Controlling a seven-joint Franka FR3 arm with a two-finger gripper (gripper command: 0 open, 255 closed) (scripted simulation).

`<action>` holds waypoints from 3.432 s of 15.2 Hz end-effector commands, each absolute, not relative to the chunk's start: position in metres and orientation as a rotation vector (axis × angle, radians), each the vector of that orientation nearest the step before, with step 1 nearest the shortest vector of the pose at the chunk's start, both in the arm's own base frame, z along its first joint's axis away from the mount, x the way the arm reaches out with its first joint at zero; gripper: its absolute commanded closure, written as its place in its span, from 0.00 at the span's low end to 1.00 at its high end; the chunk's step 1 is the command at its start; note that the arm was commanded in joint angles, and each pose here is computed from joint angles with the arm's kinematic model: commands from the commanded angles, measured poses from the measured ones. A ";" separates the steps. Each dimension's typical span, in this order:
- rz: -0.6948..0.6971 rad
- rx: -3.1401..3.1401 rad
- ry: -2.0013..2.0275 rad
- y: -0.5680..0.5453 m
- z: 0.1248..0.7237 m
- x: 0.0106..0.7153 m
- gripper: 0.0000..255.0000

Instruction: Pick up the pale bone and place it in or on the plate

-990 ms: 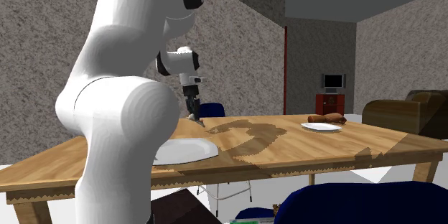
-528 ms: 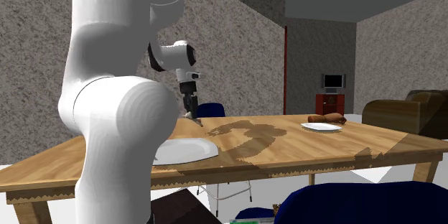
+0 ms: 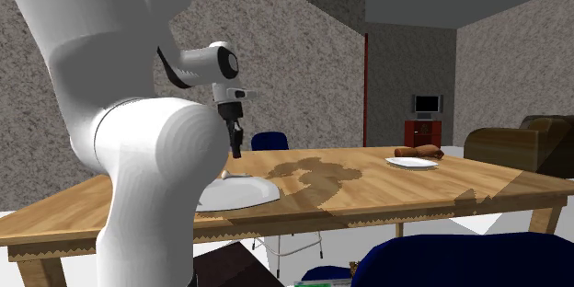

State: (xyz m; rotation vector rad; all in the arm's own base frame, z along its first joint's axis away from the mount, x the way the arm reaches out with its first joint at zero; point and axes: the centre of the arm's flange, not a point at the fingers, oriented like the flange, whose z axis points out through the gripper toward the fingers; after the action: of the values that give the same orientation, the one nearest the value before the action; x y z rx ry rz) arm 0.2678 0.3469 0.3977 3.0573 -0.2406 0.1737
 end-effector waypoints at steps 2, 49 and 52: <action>0.175 3.057 -0.241 0.338 0.397 0.262 1.00; 0.048 3.060 -0.079 0.389 0.386 0.317 1.00; 0.048 3.060 -0.079 0.389 0.402 0.317 1.00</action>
State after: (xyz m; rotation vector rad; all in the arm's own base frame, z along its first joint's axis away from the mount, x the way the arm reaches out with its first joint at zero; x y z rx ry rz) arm 0.3156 0.3889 0.3960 3.0597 -0.0787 0.0488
